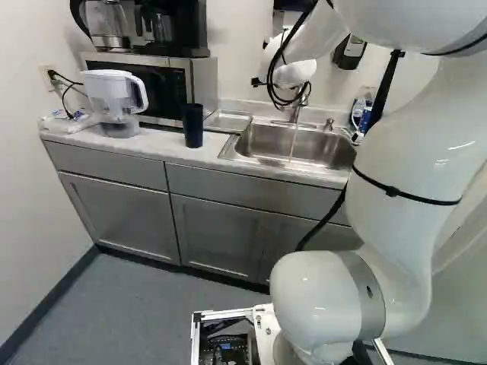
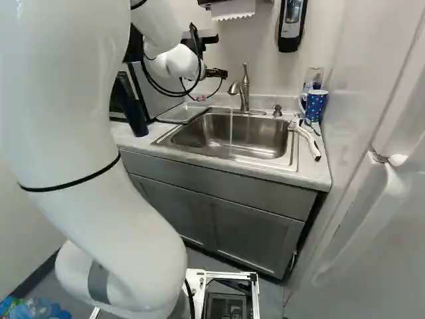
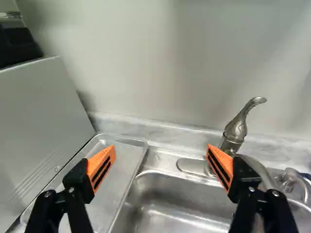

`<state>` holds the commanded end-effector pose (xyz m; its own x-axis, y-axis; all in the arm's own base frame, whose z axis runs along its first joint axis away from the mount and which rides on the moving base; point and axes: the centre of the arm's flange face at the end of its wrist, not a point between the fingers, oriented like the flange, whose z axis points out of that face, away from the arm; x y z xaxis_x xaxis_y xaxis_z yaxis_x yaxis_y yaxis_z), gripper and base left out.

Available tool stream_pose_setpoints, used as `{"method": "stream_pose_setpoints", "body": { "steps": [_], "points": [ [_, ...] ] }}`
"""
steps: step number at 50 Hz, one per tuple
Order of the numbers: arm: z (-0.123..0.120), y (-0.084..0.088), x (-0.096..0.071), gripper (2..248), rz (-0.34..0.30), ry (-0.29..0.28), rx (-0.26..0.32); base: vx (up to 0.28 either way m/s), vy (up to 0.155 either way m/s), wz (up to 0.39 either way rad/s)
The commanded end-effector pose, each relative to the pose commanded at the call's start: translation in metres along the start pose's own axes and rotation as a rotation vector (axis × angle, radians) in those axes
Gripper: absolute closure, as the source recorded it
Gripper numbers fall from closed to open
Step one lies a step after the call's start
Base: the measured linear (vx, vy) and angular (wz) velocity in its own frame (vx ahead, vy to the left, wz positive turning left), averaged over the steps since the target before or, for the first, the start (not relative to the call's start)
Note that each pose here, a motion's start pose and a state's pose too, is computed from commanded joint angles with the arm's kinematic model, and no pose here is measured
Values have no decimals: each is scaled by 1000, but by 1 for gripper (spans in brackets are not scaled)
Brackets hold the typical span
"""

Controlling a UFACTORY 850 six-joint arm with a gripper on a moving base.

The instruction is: Rinse the cup and place it in the tray

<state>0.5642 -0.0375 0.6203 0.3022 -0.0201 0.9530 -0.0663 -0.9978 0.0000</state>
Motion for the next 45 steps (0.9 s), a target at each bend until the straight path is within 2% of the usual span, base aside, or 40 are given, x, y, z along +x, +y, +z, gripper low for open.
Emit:
{"method": "stream_pose_setpoints", "body": {
  "steps": [17,35,45],
  "points": [
    [-24,-12,-19,3,-8,-133,21,0,0,0],
    [-44,-10,-38,3,-9,-289,18,0,0,0],
    [-55,-3,-48,3,-3,-377,5,0,0,0]
  ]
}}
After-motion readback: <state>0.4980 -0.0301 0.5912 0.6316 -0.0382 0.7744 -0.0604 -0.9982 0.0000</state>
